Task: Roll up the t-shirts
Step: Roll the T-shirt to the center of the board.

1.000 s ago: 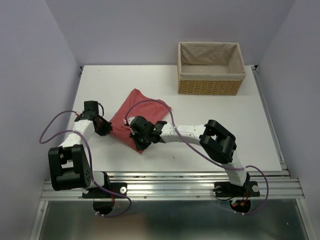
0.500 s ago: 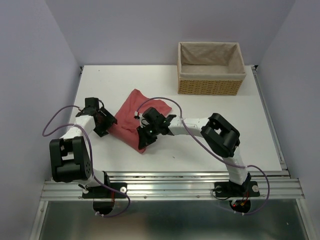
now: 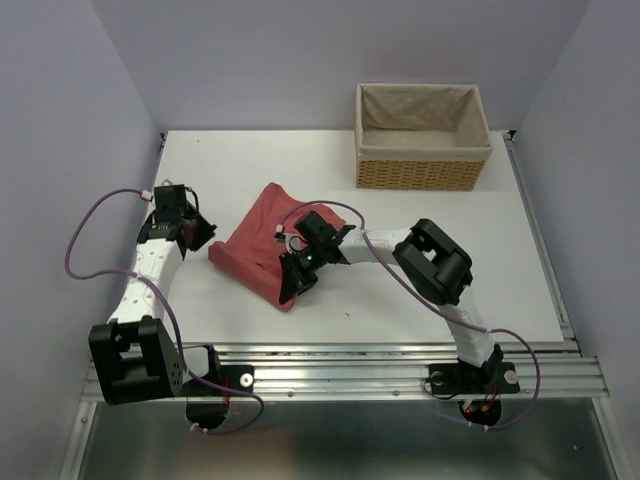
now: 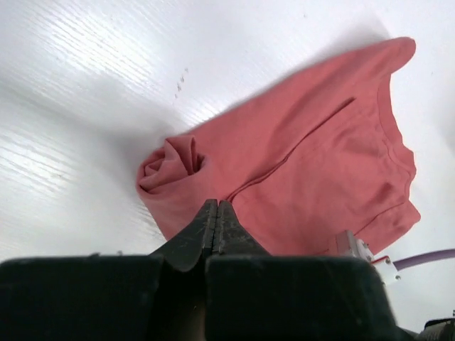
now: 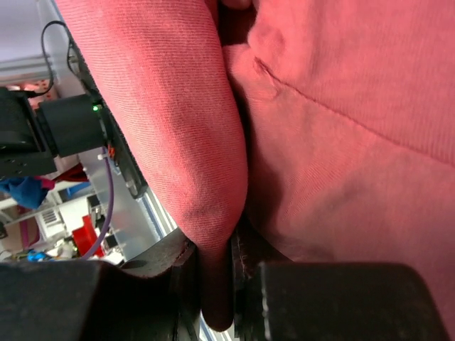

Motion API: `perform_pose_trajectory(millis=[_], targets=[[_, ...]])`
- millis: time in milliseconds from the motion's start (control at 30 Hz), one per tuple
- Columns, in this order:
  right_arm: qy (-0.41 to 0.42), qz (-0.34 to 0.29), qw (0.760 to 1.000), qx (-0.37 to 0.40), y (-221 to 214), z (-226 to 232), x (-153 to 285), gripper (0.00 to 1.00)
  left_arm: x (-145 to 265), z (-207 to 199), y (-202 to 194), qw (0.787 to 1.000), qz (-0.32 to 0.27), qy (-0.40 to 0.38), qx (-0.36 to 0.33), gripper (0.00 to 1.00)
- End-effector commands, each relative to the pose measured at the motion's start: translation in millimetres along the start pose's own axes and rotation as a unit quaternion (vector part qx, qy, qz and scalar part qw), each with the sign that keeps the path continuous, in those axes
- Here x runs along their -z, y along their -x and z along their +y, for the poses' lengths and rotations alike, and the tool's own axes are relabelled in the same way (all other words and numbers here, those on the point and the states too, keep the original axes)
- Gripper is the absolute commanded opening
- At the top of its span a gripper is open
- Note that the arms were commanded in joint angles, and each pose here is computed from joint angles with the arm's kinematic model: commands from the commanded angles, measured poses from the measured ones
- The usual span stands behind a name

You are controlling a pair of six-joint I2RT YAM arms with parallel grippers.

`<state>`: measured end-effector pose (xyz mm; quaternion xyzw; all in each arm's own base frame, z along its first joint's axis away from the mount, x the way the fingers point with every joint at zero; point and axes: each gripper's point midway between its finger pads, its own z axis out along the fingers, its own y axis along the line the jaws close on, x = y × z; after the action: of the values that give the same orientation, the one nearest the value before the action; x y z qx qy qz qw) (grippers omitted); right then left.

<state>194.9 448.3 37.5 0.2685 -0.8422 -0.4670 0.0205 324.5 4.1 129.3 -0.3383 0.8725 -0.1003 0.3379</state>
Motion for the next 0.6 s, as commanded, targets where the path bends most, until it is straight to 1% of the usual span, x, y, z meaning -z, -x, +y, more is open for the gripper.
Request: perform_pose_trajectory(millis=[0,100,233,400,567], targets=[[0.040,0.009,0.999,0.019,10,20,3,0.01,-1,-11,-10,0.999,0.019,-0.022,-0.023,0.00],[0.040,0.008,0.999,0.015,12,16,4,0.01,-11,-12,-25,0.998,0.043,-0.024,-0.024,0.00],[0.041,0.008,0.999,0.010,13,16,3,0.01,-11,-12,-28,0.998,0.041,-0.029,-0.024,0.00],[0.048,0.012,0.999,0.010,15,18,1,0.01,-5,2,-36,0.998,0.053,0.002,-0.032,0.00],[0.047,0.013,0.999,0.009,14,19,3,0.01,2,16,-37,0.998,0.043,0.029,-0.038,0.00]])
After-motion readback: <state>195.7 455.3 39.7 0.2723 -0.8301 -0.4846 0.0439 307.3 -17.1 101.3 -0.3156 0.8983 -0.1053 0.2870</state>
